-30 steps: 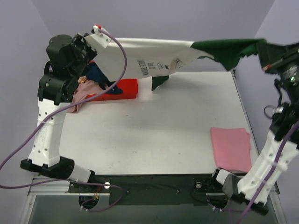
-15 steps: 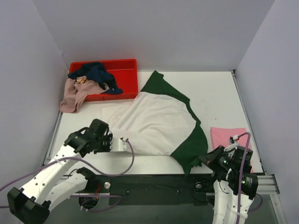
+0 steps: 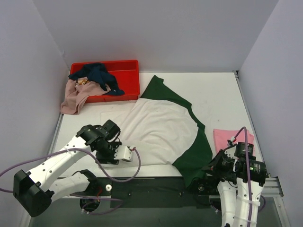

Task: Fold and stack the t-shirts
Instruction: Flatten out the tshirt

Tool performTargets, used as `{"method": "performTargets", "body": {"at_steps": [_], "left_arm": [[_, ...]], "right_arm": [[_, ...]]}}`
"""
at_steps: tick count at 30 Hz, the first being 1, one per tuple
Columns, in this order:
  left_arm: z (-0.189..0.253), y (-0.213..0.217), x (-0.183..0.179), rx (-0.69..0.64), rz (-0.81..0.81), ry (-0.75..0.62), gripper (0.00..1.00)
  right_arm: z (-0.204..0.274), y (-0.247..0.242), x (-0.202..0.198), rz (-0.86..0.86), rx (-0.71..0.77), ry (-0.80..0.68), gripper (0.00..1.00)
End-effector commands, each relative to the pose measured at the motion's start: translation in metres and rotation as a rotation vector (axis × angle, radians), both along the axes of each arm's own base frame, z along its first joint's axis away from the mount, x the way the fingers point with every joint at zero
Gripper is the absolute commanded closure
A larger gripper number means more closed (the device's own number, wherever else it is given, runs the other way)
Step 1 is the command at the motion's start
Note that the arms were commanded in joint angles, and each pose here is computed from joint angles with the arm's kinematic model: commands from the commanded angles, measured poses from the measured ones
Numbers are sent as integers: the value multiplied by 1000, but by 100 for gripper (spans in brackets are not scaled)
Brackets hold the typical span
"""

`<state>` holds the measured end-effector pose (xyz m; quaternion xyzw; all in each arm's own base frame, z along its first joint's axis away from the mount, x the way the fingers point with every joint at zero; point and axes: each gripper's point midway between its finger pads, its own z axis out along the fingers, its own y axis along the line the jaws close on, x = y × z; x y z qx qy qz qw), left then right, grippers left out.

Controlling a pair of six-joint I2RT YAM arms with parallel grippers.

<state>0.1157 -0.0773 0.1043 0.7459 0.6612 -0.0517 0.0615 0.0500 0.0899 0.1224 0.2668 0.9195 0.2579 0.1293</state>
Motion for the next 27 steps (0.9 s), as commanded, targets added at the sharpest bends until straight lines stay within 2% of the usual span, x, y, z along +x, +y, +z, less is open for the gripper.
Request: {"method": "performTargets", "body": {"at_steps": [1, 3, 7, 10, 13, 16, 20, 23, 27], "left_arm": [[13, -36, 17, -122, 166, -3, 43], [4, -45, 17, -114, 215, 56, 45], [-17, -49, 11, -71, 148, 60, 44], [-40, -53, -7, -24, 64, 97, 39], [-62, -49, -6, 54, 82, 81, 39], [-72, -40, 9, 103, 92, 0, 48], [-76, -33, 14, 129, 88, -39, 59], [-73, -33, 14, 128, 71, -38, 62], [-69, -38, 9, 105, 5, -1, 74]], "right_arm": [[16, 0, -39, 18, -16, 196, 100], [19, 0, -40, 10, -13, 209, 100], [22, 5, -46, -50, 14, 283, 100], [25, 11, -51, -16, 44, 320, 100], [24, 16, -60, 32, 72, 386, 100], [26, 14, -63, 82, 43, 421, 100], [37, 9, -56, 112, -2, 408, 100], [39, 4, -52, 136, -36, 407, 100], [44, -3, -42, 157, -92, 392, 100]]}}
